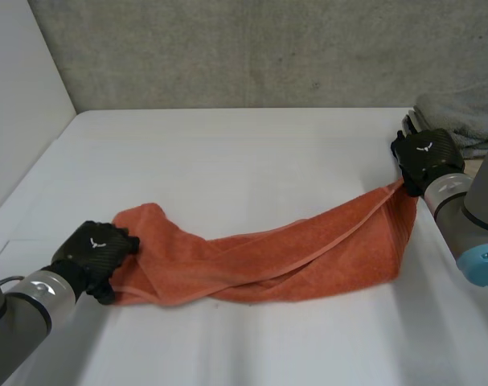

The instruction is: Fold the laundry.

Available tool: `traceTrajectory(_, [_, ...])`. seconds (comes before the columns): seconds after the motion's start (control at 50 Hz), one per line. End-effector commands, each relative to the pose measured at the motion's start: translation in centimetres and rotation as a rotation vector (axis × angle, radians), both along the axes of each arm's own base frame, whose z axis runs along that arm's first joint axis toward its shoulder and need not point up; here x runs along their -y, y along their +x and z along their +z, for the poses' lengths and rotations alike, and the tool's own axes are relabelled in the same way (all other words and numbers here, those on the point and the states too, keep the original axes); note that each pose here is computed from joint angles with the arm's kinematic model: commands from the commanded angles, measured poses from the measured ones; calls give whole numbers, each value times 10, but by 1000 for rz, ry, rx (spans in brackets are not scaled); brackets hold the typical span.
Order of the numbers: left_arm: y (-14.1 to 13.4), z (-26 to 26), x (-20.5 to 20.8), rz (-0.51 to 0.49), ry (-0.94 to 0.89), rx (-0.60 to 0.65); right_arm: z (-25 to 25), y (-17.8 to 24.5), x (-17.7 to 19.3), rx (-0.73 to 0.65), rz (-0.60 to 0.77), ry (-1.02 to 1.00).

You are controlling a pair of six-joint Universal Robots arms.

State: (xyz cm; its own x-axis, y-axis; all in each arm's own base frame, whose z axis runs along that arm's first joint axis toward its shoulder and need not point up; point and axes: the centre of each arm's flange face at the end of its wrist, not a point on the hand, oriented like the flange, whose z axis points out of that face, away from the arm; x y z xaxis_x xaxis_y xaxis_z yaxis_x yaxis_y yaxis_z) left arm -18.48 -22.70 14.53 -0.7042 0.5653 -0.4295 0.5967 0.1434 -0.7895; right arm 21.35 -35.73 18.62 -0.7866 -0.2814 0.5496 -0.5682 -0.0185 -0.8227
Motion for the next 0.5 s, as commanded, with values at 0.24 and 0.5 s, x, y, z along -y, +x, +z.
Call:
traceTrajectory(0.24, [1, -21, 26, 13, -21, -11, -6, 0, -4, -3, 3, 26])
traceTrajectory(0.5, [0, -28, 32, 10, -7, -10, -7, 0, -6, -6, 2, 30])
